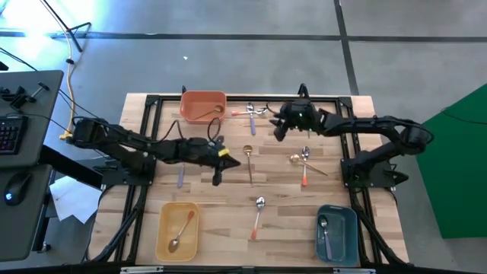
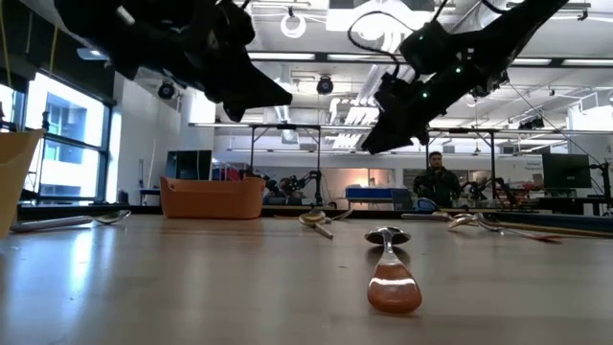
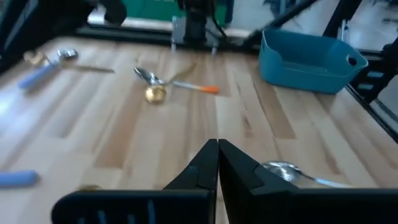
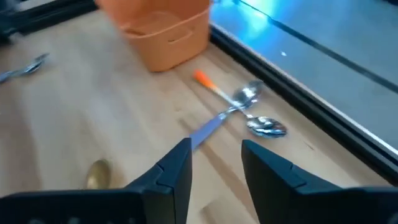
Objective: Sort silverware by color (type)
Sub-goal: Put the top orange spoon into the yellow bin
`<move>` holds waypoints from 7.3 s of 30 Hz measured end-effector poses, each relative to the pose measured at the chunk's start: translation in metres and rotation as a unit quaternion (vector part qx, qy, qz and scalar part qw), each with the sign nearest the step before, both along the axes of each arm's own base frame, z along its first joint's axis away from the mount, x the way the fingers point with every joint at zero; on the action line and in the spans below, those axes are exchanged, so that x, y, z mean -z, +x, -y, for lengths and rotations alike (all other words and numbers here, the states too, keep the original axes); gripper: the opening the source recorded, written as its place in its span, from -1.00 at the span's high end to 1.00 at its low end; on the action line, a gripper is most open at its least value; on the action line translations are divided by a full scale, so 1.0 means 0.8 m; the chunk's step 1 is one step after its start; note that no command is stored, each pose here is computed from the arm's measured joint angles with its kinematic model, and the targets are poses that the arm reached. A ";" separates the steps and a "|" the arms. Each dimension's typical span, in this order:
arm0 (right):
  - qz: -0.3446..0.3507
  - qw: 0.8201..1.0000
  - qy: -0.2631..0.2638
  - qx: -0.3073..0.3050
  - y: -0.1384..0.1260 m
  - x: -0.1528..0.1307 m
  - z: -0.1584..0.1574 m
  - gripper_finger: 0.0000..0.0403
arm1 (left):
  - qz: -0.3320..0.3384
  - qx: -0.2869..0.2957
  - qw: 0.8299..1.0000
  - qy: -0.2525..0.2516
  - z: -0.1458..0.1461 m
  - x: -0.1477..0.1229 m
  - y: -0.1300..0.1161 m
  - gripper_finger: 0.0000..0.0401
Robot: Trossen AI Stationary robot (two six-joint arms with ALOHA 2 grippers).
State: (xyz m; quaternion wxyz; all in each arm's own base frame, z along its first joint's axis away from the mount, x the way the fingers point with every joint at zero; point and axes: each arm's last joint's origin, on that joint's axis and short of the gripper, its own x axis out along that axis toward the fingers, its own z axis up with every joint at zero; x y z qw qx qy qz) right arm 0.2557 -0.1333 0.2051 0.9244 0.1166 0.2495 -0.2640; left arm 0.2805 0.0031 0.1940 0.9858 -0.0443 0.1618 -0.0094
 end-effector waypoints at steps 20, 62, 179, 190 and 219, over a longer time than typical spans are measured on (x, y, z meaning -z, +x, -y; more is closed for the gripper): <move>-0.143 0.982 0.091 0.081 0.069 0.014 0.092 0.37 | 0.088 -0.049 0.995 -0.003 -0.111 0.016 -0.045 1.00; -0.046 0.959 0.250 0.125 0.062 0.100 0.178 0.38 | 0.076 -0.072 0.994 -0.015 -0.148 0.025 -0.070 1.00; 0.005 0.997 0.039 -0.065 0.109 -0.049 -0.028 1.00 | -0.025 -0.213 0.930 0.299 -0.069 0.024 -0.038 0.04; 0.025 0.996 0.018 -0.085 0.122 -0.055 -0.060 1.00 | -0.074 -0.228 0.923 0.299 -0.050 0.014 -0.022 0.61; -0.048 0.990 -0.060 -0.121 0.101 -0.076 -0.105 0.29 | -0.066 -0.222 0.965 0.127 0.028 -0.004 -0.057 1.00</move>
